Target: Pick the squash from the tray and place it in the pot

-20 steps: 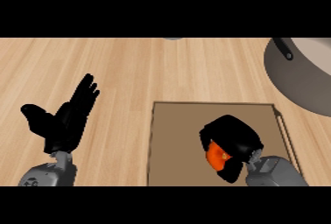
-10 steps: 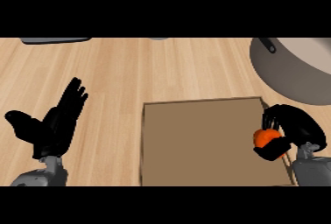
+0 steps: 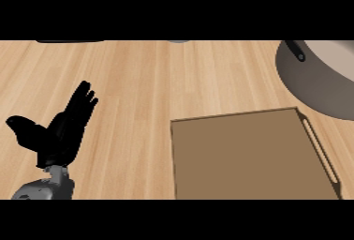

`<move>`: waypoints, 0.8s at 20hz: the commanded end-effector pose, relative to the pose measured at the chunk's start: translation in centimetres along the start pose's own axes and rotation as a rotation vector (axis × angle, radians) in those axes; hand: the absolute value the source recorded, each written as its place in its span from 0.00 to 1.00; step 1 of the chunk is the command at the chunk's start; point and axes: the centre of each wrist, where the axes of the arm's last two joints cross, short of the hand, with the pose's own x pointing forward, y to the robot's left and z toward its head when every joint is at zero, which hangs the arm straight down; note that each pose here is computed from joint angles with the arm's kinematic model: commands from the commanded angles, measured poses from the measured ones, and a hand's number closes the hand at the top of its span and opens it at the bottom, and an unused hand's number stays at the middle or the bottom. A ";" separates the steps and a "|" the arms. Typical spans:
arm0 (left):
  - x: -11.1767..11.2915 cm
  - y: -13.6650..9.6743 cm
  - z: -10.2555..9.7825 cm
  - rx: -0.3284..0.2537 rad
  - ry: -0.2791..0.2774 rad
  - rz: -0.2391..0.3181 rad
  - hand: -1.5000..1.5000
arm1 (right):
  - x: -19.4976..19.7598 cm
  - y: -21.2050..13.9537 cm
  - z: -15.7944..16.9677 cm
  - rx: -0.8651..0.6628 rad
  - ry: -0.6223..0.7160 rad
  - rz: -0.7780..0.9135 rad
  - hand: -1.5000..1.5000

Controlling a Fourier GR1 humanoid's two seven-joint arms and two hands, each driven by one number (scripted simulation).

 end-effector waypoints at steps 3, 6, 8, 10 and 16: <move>0.8 -1.4 -1.6 -0.013 0.026 -0.007 0.50 | -0.4 -7.0 1.2 -0.186 -0.032 -0.104 1.00; -1.0 -1.0 -0.4 -0.038 0.007 -0.018 0.50 | 1.3 -11.4 2.4 -0.296 -0.110 -0.075 1.00; 0.2 -0.7 -0.1 -0.036 -0.002 -0.005 0.50 | 1.9 -12.6 2.8 -0.345 -0.178 -0.121 1.00; 0.1 -1.4 0.1 -0.038 0.000 -0.005 0.50 | 2.4 -15.2 3.2 -0.374 -0.235 -0.151 1.00; -0.2 -1.5 -0.6 -0.023 -0.005 -0.031 0.50 | 5.6 -16.5 0.3 -0.377 -0.256 -0.252 1.00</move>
